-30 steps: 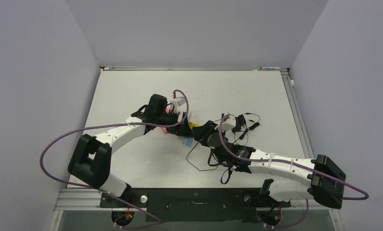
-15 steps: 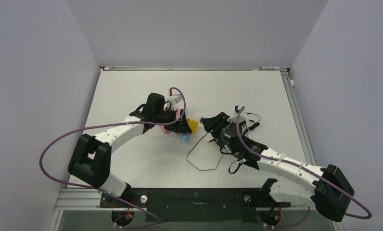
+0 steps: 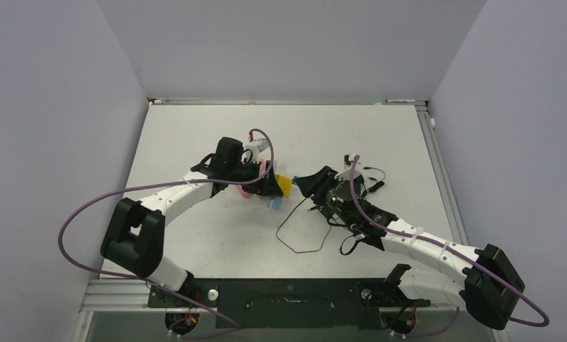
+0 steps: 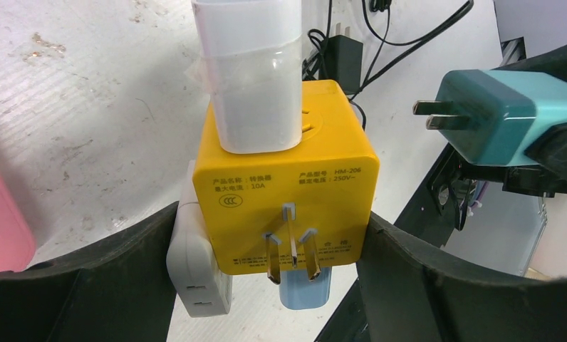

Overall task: Pull the plug off the socket
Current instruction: Remove the plug from the socket, then place the plug at the center of the board.

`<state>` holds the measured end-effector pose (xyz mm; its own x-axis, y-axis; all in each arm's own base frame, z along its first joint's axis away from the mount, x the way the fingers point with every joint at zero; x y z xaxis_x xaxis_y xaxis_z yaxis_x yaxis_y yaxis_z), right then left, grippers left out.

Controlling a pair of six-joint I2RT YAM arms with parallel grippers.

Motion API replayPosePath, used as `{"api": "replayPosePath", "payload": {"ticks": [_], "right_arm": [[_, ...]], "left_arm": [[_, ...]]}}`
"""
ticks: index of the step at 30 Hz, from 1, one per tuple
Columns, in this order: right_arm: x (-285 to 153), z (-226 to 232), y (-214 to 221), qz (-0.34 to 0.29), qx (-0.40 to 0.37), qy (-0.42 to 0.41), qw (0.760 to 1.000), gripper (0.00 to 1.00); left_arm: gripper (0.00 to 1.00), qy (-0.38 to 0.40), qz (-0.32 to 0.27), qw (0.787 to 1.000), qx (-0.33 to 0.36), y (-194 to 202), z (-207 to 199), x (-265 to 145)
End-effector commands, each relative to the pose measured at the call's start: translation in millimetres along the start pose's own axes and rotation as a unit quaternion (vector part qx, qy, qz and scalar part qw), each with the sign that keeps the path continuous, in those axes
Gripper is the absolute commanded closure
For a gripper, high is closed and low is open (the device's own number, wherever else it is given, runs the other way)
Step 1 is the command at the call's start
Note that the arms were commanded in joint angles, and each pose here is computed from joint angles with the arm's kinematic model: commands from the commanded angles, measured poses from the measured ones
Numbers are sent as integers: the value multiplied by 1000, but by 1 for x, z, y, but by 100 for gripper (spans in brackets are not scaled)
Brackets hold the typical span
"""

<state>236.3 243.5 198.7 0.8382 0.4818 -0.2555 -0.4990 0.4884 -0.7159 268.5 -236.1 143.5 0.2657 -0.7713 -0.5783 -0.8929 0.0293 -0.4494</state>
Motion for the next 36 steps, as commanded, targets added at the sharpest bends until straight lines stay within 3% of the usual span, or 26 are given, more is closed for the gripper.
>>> {"api": "replayPosePath", "payload": {"ticks": [1,6,11,15,30,36], "right_arm": [[-6,3,-25,-29,-38,18,999,95],[-12,-37,-37,-1,-104,114,988,95],[-16,-95,-36,57,-112,174,977,95],[-16,-127,-31,92,-97,189,973,95],[3,-166,-1,149,-69,201,966,95],[2,-176,7,161,-66,223,959,72]], "left_arm": [[100,19,-73,997,14,-35,-10,-21],[100,5,-131,991,-4,-55,4,-50],[100,-44,-158,986,20,-58,8,-68],[100,-68,-172,982,31,-58,9,-78],[100,-60,-158,985,21,-55,11,-71],[100,-58,-154,986,19,-56,12,-69]]}}
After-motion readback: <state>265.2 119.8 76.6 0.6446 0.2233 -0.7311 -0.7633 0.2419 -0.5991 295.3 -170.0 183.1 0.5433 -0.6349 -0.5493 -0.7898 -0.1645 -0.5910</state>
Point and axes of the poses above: each gripper's point midway between its finger pads, its own x axis out along the fingers, its own z axis along the line the jaws close on, y = z × x, the point moved 4 cm from there along -x, back along the fingers, and after that the axes turned 8 degrees about -x, right-handed, at the moved point
